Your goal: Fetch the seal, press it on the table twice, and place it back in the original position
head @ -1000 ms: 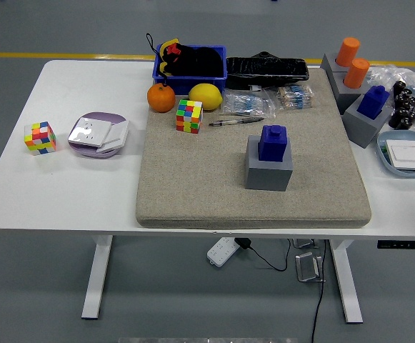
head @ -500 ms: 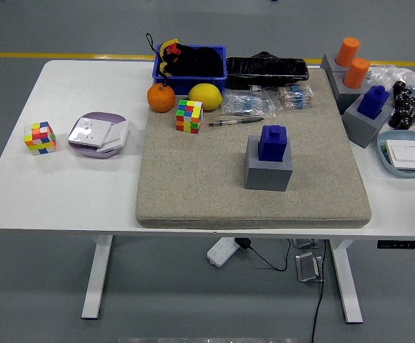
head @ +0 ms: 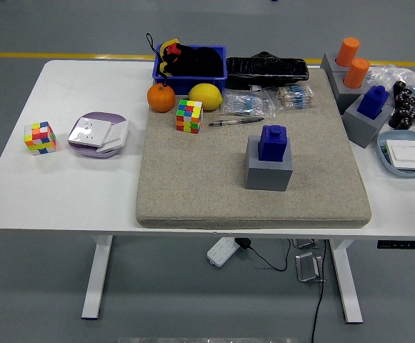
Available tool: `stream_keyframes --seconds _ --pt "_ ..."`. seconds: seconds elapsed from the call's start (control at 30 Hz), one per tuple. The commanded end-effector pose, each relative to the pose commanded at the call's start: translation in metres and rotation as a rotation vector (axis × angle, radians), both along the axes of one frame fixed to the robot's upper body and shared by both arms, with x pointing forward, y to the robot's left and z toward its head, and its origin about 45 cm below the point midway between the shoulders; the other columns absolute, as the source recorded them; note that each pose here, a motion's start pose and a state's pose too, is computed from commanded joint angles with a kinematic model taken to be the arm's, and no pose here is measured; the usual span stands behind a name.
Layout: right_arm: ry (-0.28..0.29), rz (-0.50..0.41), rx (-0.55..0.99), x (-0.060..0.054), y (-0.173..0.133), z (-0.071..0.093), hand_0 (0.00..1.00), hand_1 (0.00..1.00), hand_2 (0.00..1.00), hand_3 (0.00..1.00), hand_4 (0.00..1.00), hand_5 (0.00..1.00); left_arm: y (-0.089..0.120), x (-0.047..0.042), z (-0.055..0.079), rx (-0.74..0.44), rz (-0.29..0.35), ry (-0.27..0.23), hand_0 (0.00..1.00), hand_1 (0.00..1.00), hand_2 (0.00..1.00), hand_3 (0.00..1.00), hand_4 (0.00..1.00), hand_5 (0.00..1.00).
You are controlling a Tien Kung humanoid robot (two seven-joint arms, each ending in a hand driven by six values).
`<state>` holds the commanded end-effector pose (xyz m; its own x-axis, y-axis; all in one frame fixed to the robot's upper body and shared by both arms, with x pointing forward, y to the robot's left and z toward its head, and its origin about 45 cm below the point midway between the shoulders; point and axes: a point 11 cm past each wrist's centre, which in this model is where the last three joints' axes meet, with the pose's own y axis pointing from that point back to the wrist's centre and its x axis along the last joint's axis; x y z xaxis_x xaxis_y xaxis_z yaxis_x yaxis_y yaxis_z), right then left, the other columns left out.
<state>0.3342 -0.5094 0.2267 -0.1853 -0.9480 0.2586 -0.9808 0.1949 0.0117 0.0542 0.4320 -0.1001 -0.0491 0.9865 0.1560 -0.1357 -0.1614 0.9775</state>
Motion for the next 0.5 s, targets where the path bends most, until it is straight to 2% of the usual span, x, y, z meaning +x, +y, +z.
stream_keyframes --seconds 0.13,0.5 --pt "0.000 0.005 -0.002 0.0012 0.0016 0.0006 0.749 0.642 0.625 0.621 0.759 0.136 0.0017 0.0033 0.0012 0.003 -0.006 -0.004 0.815 0.824 0.799 0.856 0.843 0.449" --pt "0.004 0.013 -0.002 0.0021 0.0041 -0.0001 0.749 0.641 0.620 0.618 0.750 0.136 0.0025 0.0050 0.0018 0.006 -0.019 0.000 0.815 0.824 0.799 0.856 0.842 0.448"
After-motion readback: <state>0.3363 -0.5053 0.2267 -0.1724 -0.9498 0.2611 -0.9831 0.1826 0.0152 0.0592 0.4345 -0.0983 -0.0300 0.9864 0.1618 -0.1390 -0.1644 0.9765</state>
